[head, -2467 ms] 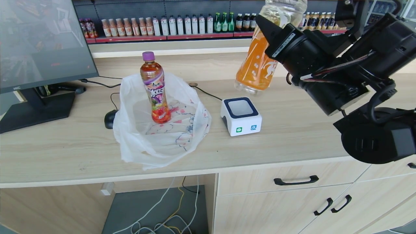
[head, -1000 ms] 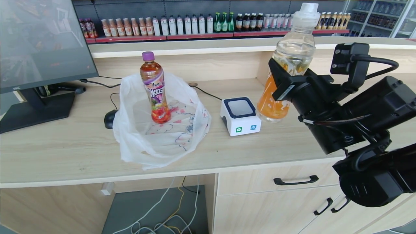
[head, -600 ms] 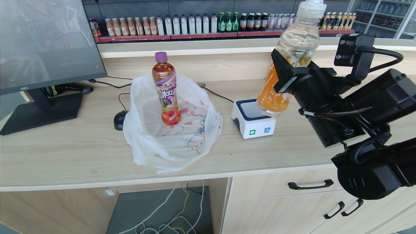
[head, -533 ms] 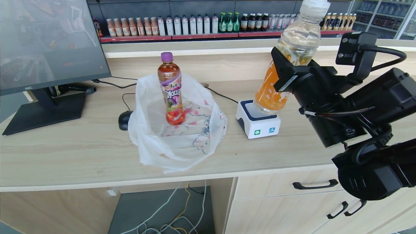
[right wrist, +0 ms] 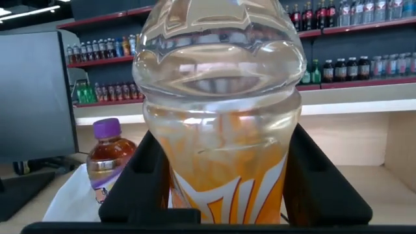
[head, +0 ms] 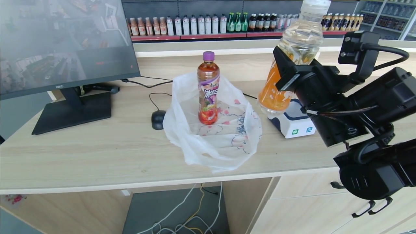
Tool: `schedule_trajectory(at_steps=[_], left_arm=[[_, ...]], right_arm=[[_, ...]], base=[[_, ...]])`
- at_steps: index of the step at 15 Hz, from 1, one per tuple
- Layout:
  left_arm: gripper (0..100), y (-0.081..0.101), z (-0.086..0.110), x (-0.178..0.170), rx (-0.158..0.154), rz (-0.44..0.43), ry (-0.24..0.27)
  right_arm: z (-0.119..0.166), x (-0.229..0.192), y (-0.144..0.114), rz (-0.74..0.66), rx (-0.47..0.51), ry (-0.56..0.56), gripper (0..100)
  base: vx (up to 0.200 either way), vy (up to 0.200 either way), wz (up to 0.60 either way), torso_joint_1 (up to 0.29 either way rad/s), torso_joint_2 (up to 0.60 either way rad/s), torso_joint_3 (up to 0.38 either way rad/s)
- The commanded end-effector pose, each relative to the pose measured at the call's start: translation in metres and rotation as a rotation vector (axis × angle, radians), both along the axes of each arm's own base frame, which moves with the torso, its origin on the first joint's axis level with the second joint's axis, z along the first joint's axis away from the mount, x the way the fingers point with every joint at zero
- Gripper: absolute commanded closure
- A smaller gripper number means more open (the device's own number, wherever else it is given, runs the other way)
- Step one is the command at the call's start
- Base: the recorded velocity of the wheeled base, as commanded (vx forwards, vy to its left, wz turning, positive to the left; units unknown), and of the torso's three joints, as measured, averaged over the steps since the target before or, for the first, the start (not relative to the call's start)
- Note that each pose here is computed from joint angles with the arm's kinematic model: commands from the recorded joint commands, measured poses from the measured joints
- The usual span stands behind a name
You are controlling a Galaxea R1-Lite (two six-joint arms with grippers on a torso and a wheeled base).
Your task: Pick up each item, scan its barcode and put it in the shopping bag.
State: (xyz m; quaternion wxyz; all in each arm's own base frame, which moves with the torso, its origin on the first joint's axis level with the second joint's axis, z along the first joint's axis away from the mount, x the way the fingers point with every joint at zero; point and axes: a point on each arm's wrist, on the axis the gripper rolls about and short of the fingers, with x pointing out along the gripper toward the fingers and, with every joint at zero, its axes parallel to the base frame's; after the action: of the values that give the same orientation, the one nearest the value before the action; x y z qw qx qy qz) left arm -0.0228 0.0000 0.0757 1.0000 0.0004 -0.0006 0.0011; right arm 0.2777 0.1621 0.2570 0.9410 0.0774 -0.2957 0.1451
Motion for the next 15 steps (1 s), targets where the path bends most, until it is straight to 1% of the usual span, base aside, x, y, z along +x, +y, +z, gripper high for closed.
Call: schedule_trajectory(at_steps=[1, 7, 11, 15], left_arm=[[0, 0.0, 0.0, 0.0, 0.002, 0.001, -0.002], [0, 0.0, 0.0, 0.0, 0.004, 0.001, -0.002], [0, 0.0, 0.0, 0.0, 0.004, 0.001, 0.0], [0, 0.0, 0.0, 0.0, 0.004, -0.001, -0.002]], right_arm=[[0.0, 0.0, 0.001, 0.003, 0.001, -0.001, 100], [0.0, 0.0, 0.002, 0.003, 0.0, -0.003, 100], [-0.003, 0.009, 0.008, 0.009, -0.009, -0.002, 100], [-0.007, 0.031, 0.02, 0.006, -0.006, -0.012, 100]], base=[[0.0, 0.0, 0.0, 0.0, 0.0, 0.0], [0.0, 0.0, 0.0, 0.0, 0.0, 0.0], [0.0, 0.0, 0.0, 0.0, 0.0, 0.0], [0.0, 0.0, 0.0, 0.0, 0.0, 0.0]])
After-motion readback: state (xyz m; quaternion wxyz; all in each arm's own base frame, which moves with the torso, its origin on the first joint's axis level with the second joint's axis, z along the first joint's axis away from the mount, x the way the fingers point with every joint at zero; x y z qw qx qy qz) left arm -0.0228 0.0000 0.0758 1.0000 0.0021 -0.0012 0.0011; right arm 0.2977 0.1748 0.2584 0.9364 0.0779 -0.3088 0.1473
